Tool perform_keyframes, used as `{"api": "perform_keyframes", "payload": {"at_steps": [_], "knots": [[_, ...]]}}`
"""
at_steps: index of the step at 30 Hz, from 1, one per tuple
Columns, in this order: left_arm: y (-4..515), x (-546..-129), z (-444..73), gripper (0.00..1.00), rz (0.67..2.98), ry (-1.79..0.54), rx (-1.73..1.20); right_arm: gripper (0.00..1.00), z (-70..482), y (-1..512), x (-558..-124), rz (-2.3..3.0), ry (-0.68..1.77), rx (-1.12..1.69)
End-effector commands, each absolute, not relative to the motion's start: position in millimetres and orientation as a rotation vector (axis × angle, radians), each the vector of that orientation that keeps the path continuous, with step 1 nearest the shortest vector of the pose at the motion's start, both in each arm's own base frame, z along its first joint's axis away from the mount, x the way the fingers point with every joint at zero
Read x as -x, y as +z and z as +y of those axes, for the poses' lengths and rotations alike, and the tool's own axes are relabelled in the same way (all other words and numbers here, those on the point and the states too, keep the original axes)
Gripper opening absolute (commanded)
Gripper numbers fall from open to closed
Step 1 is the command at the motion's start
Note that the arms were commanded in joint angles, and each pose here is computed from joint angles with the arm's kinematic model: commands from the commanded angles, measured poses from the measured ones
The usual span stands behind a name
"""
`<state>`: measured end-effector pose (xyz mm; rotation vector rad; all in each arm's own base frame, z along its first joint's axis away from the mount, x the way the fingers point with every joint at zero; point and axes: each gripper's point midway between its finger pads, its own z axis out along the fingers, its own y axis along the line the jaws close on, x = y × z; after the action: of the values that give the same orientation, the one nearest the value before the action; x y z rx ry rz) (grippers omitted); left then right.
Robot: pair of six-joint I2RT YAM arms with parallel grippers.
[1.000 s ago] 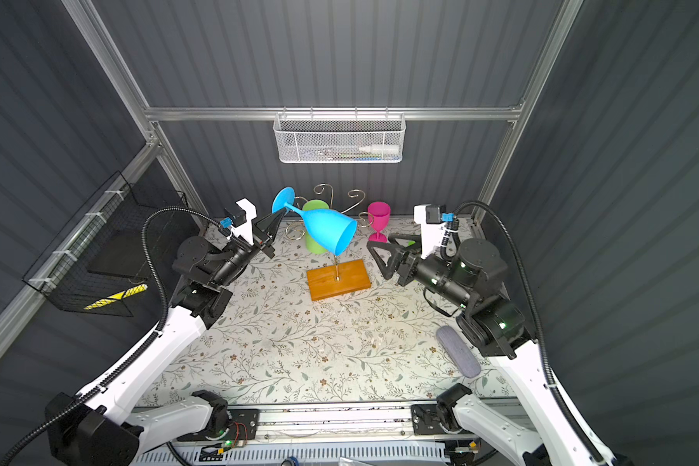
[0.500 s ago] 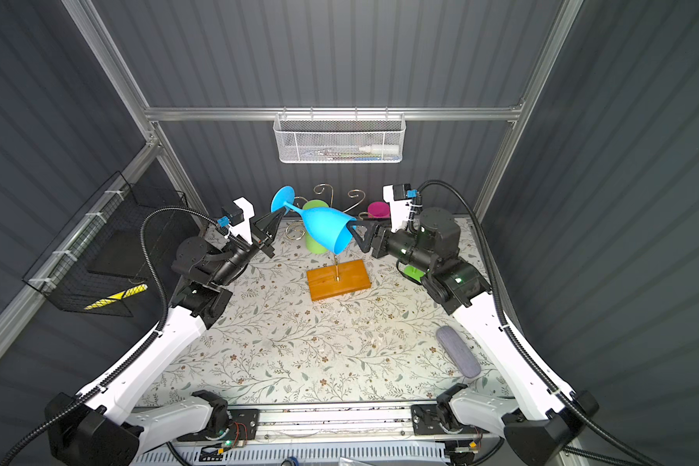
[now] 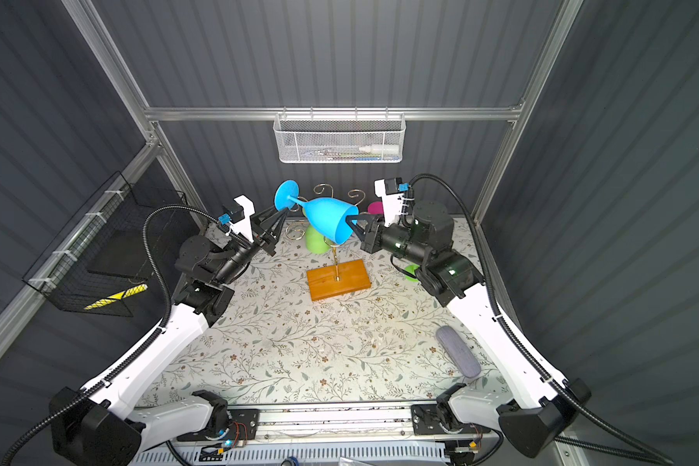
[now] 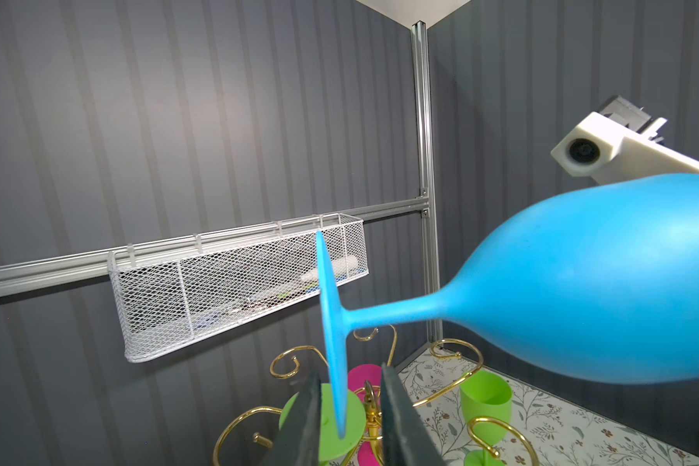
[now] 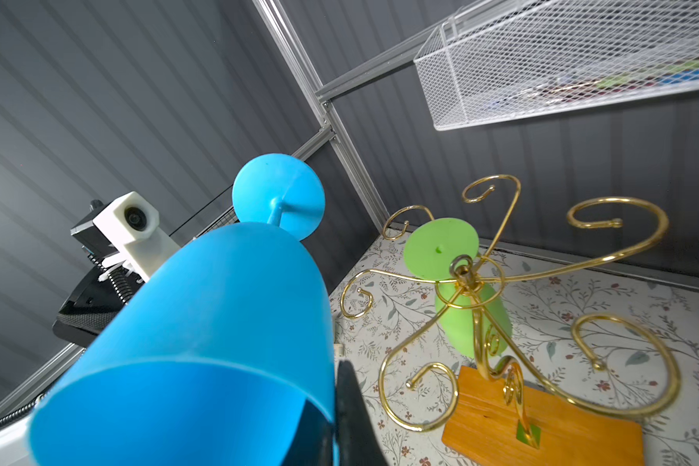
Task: Take the wine glass off the wine glass rack
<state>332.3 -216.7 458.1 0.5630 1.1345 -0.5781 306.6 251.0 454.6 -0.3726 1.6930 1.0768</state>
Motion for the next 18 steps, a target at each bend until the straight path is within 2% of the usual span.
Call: {"api": "perform_keyframes", "payload": {"at_steps": [1,3,6,8,12,18], "knots": [[474.1,-327.8,-214.0,0.36,1.086,-0.576,-0.545,0.0,228.3,487.6,-298.5,1.614,1.015,0.335],[473.8,-328.5,-212.7,0.33,1.09,-0.571,-0.539,0.0,221.5,489.3,-297.5,1.613,1.001,0.32],[474.8,-328.9,-210.0,0.35,1.095,-0.562,-0.526,0.0,210.0,489.3,-294.6,1.632,0.962,0.302],[475.1,-332.2,-201.1,0.48,1.113,-0.53,-0.477,0.0,185.3,485.5,-301.4,1.68,0.832,0.218],[473.7,-345.8,-165.8,0.67,1.167,-0.395,-0.295,0.0,116.9,475.4,-294.2,1.795,0.562,0.074],[458.8,-373.3,-108.6,0.77,1.311,-0.325,-0.021,0.0,23.9,433.8,-288.7,2.021,0.135,-0.108]]}}
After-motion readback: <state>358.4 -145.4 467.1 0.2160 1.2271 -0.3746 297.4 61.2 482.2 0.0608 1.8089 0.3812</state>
